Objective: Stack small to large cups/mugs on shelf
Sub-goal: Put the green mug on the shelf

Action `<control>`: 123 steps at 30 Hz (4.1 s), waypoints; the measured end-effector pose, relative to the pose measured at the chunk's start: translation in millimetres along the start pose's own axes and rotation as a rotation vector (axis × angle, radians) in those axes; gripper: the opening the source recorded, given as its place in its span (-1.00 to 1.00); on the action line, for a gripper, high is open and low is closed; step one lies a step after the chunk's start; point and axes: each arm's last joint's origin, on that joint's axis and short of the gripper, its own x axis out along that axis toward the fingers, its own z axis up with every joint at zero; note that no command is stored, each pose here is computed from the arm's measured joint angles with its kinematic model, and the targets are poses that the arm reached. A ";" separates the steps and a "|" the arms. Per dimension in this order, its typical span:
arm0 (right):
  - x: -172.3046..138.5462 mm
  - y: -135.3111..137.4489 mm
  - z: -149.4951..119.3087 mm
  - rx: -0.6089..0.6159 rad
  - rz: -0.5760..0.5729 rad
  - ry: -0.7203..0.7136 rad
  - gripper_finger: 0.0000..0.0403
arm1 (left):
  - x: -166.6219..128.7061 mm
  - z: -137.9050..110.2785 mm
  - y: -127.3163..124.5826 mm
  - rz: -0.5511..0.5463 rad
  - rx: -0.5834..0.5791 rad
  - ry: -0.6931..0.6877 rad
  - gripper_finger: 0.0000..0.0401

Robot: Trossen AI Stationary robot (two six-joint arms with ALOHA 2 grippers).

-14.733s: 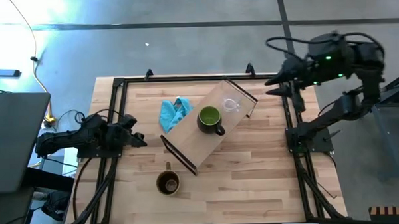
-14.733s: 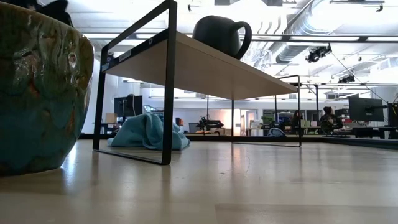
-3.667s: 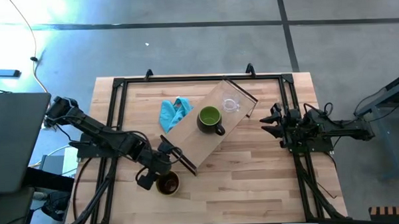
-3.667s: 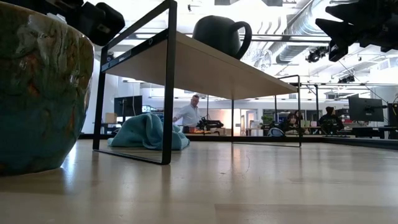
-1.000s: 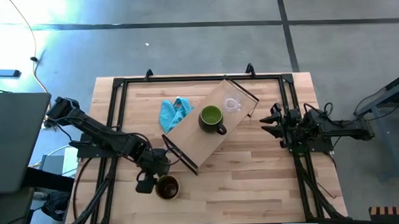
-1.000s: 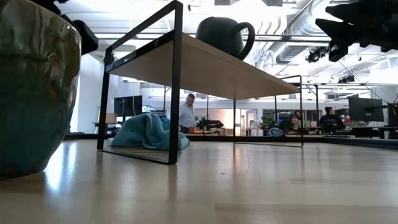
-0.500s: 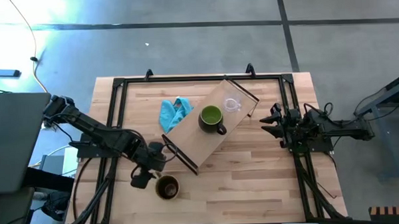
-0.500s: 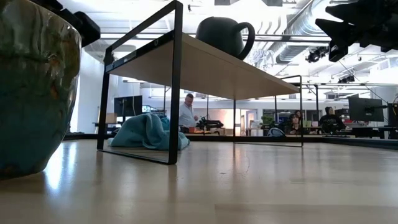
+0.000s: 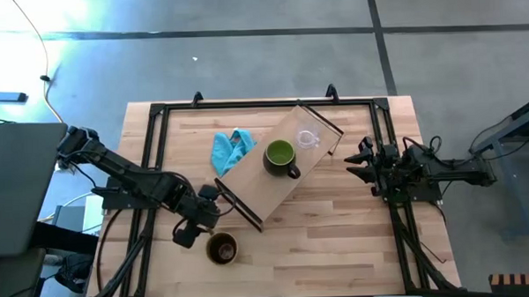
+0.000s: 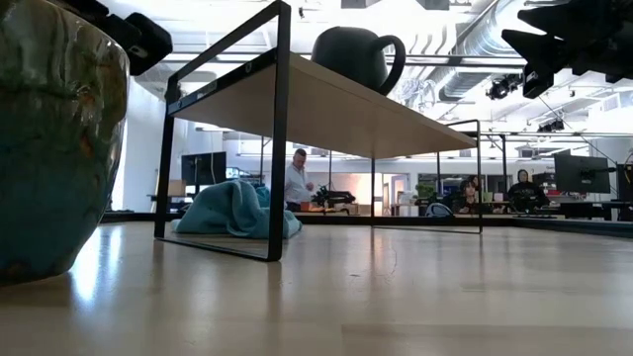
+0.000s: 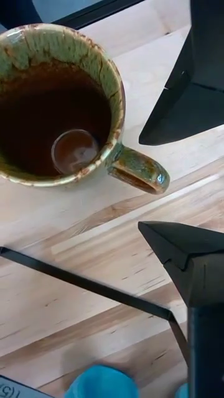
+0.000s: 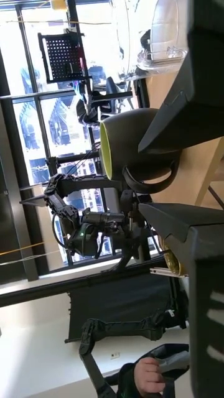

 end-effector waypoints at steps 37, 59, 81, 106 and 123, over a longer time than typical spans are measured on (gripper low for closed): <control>0.0 0.3 -0.1 0.025 0.007 0.002 -0.35 | 28.9 -2.5 -0.6 -0.067 -0.035 0.074 0.00; 0.0 0.4 -0.1 0.027 0.012 0.002 -0.35 | 30.0 -1.5 -8.3 -0.256 -0.201 0.104 -0.26; 0.0 0.4 0.1 0.077 0.013 0.001 -0.35 | 14.5 -7.0 -17.7 -0.170 -0.211 0.071 -0.30; 0.0 0.8 0.5 0.078 0.022 -0.002 -0.35 | -5.4 24.7 -15.2 0.043 0.211 -0.227 -0.29; 0.0 0.3 -2.1 0.077 0.015 0.025 -0.35 | 30.8 30.0 -15.1 0.038 0.252 -0.116 -0.29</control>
